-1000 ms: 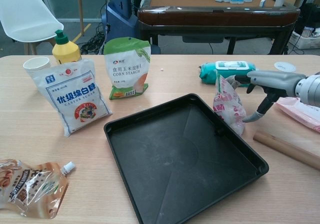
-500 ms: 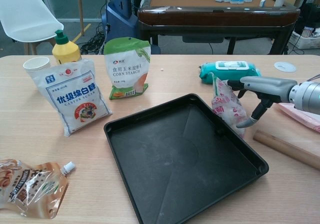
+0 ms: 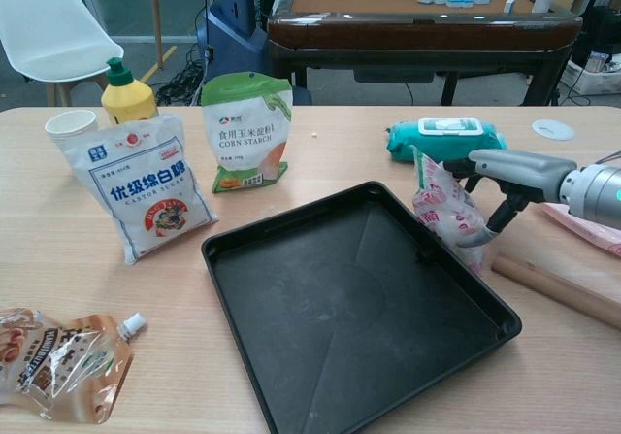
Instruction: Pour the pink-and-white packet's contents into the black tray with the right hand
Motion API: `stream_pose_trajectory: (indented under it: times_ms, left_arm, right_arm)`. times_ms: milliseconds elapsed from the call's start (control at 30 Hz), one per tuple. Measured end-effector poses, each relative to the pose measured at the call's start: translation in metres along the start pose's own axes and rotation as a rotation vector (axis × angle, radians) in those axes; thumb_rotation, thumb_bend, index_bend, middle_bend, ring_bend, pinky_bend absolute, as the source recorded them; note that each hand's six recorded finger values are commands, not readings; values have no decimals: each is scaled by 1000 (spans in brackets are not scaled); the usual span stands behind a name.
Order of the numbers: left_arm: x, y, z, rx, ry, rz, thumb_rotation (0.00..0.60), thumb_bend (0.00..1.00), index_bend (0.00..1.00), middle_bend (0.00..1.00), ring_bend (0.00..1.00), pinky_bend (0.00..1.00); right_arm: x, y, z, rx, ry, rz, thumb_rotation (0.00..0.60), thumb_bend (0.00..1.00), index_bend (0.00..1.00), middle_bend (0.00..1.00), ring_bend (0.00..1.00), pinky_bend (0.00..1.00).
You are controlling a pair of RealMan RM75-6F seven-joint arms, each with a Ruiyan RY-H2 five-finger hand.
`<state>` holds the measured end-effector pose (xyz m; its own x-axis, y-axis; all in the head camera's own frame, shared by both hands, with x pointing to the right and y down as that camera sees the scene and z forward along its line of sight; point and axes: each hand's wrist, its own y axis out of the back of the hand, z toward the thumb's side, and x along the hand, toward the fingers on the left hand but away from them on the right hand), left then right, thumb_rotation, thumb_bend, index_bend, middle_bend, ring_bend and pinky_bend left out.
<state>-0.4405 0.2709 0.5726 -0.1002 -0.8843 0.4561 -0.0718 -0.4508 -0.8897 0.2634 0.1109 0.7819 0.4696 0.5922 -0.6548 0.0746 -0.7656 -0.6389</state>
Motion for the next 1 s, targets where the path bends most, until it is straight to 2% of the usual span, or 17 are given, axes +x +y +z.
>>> stream_pose_trajectory:
  times_ms: [133,333,633,767,1000]
  left_arm:
    - [0,0,-1,-1,3,0,600,204,99,100,81,92]
    - [0,0,0,0,4,-2,600,204,100,100,81,92]
    - [1,1,0,-1,1,-2,600,204,99,100,81,92]
    - [1,2,0,-2,-2,1,600,204,99,100,81,92]
    - [1,3,0,-13,-11,10,600,204,99,100,81,91]
  right_arm:
    - [-1,1,-2,2,-2,-21,600,234,361,422,316,357]
    - [0,5,-5,16,-1,-66,600,346,476,513,439,484]
    - [7,22,1,100,40,-156,600,372,511,545,481,530]
    - [12,33,10,183,72,-189,600,372,511,545,481,530]
    - [21,51,40,355,142,-204,600,371,511,540,481,530]
